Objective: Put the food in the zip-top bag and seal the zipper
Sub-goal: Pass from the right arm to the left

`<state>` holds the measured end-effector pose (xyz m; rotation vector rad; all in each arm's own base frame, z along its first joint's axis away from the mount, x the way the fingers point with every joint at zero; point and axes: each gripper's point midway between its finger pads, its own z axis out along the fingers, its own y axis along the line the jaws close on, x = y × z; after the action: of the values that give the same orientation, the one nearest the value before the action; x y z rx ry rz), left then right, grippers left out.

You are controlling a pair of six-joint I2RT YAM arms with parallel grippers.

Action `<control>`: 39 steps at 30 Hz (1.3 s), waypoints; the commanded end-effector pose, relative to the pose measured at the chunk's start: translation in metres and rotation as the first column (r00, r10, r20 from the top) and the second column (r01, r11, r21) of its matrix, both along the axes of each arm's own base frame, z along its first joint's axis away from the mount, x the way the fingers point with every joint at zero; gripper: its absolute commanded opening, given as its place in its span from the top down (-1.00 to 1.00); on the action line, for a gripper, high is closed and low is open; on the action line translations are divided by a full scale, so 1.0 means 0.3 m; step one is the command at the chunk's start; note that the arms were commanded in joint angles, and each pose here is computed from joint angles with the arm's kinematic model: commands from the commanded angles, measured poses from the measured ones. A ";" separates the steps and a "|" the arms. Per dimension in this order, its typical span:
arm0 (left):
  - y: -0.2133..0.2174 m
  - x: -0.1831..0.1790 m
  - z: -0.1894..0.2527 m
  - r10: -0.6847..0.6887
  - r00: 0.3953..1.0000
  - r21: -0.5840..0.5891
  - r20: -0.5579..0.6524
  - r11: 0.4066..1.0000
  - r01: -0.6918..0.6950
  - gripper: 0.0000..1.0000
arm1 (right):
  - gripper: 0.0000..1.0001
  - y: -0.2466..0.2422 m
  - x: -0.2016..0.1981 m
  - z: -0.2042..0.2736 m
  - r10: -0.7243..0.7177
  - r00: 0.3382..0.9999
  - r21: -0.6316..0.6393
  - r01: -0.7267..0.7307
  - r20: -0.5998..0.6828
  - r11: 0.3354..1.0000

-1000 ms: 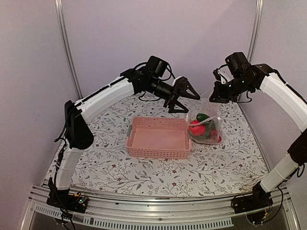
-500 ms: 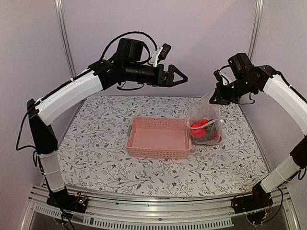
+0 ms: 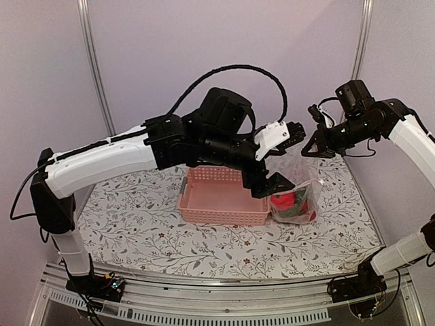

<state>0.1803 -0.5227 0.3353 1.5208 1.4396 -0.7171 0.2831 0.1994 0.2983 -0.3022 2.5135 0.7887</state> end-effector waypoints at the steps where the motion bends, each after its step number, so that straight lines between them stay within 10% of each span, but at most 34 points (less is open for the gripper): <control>1: -0.036 0.001 -0.116 -0.033 0.999 0.096 0.043 0.995 0.028 -0.80 | 1.00 0.028 -0.053 0.029 0.077 0.997 0.047 -0.078 0.023 0.996; 15: -0.131 0.046 -0.331 -0.023 0.999 0.188 0.023 0.982 0.019 -0.35 | 1.00 0.066 -0.074 0.013 0.152 0.988 0.069 -0.152 0.010 0.986; 25: -0.230 0.110 -0.264 0.033 0.999 0.065 -0.014 0.997 -0.032 0.85 | 0.97 0.100 -0.047 -0.025 0.164 0.986 0.099 -0.160 -0.026 0.982; 31: -0.241 0.102 -0.092 0.033 0.999 -0.062 -0.033 0.997 -0.035 1.00 | 0.26 0.075 -0.012 0.056 0.123 0.992 0.056 -0.124 0.032 0.991; 39: -0.148 0.070 0.114 0.066 0.995 -0.182 -0.072 0.980 -0.078 1.00 | -0.10 0.073 -0.016 0.305 0.094 0.978 0.135 -0.120 0.187 0.984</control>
<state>0.2104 -0.5847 0.2967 1.4428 1.5094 -0.7415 0.2839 0.2218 0.3539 -0.4387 2.3651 0.9129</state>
